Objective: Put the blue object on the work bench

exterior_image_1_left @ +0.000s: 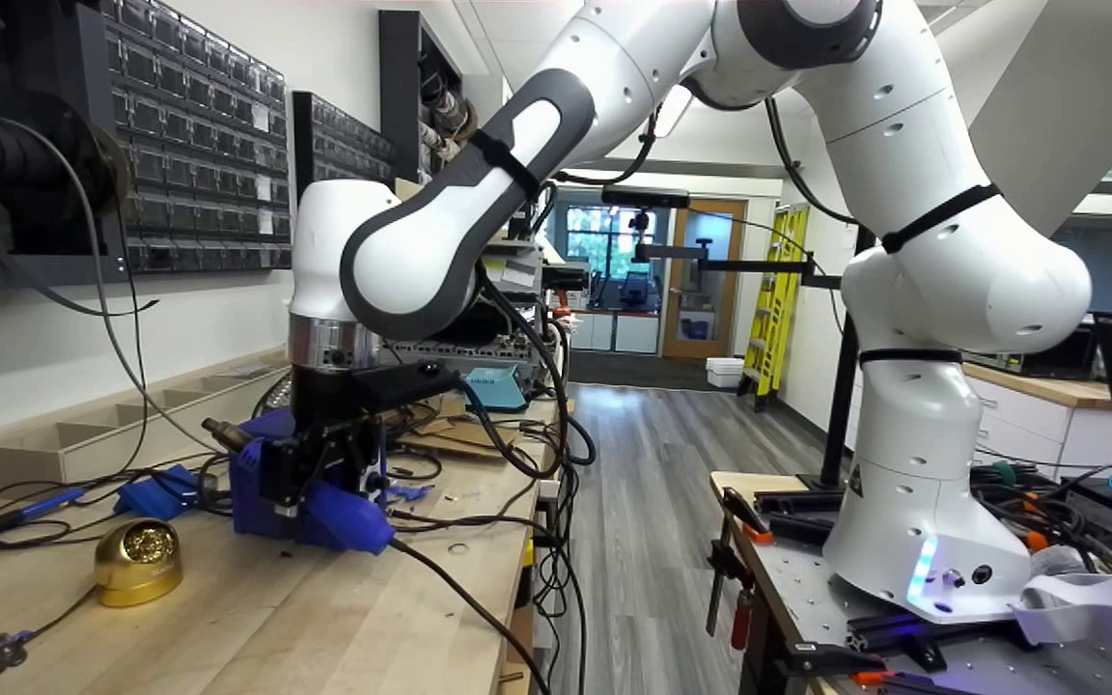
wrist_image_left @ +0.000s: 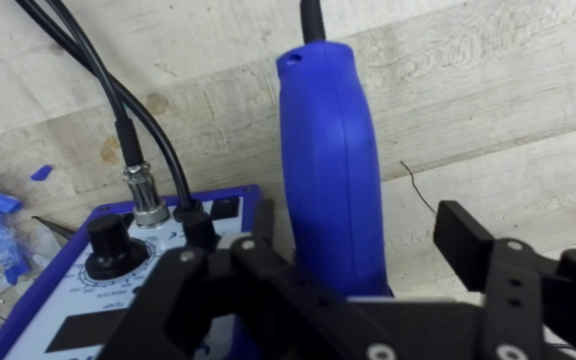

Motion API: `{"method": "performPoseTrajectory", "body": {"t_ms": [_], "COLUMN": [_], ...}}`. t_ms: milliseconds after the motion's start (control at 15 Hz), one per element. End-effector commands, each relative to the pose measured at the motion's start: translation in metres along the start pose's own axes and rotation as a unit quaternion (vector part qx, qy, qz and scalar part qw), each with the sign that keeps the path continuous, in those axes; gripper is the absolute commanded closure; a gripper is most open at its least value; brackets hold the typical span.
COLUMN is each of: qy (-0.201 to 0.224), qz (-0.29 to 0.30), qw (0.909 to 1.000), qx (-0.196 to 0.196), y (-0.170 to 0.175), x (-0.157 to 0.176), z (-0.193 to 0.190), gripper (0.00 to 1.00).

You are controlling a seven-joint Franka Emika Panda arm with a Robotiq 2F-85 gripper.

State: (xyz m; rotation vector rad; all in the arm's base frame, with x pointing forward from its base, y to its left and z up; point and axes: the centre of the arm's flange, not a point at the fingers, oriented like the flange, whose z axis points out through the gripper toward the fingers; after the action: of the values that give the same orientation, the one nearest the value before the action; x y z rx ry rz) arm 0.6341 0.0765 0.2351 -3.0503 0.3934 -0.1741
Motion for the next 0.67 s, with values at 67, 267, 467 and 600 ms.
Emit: {"method": "performPoseTrajectory", "body": {"t_ms": [67,267,467,600], "qy": [0.007,0.015,0.02,0.022], "qz": [-0.005,-0.007,-0.005,-0.004], "qw": [0.9999,0.9997,0.9996,0.9996], "qx": [0.012,0.016,0.017,0.018], "y": [-0.004,-0.004,-0.002,-0.002], "x": [0.006,0.007,0.007,0.006], "z": [-0.009,-0.015,-0.02,-0.023], "gripper": [0.54,0.72,0.84,0.84]}}
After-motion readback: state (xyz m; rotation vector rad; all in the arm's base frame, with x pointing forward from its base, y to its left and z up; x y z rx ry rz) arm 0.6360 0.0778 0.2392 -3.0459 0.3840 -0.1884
